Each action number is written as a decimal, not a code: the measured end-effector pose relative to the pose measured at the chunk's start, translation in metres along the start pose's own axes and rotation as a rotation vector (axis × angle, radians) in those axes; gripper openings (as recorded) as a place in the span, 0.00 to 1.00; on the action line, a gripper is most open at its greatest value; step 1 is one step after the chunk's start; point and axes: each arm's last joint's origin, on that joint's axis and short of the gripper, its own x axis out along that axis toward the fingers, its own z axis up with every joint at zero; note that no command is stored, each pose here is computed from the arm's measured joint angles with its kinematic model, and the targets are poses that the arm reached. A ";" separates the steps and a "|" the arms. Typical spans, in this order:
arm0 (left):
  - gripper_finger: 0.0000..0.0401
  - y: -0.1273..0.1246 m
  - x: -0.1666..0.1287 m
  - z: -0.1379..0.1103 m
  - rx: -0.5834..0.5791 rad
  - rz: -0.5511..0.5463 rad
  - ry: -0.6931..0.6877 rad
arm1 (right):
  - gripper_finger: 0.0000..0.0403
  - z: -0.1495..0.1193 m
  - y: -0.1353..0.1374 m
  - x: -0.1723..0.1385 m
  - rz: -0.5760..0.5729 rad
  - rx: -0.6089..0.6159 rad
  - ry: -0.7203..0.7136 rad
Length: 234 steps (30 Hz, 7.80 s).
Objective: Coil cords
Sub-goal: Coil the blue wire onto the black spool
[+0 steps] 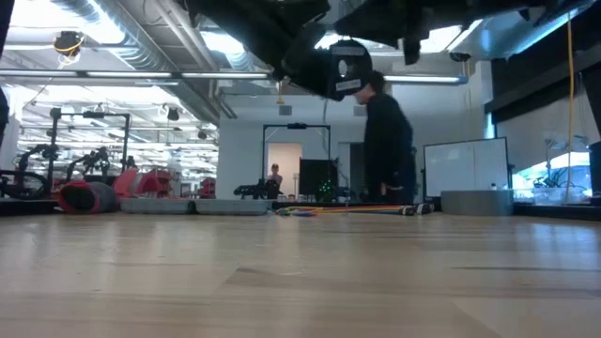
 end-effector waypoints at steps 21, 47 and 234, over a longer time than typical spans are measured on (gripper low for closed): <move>0.00 0.000 -0.003 0.013 -0.183 0.000 -0.104 | 0.11 -0.020 0.000 0.022 -0.010 -0.060 0.126; 0.00 -0.008 -0.018 0.022 -0.134 -0.051 -0.151 | 0.47 -0.059 0.018 0.021 0.002 -0.332 0.280; 0.00 0.003 -0.007 0.003 -0.146 -0.013 0.029 | 0.02 -0.020 0.011 0.027 -0.027 -0.162 0.259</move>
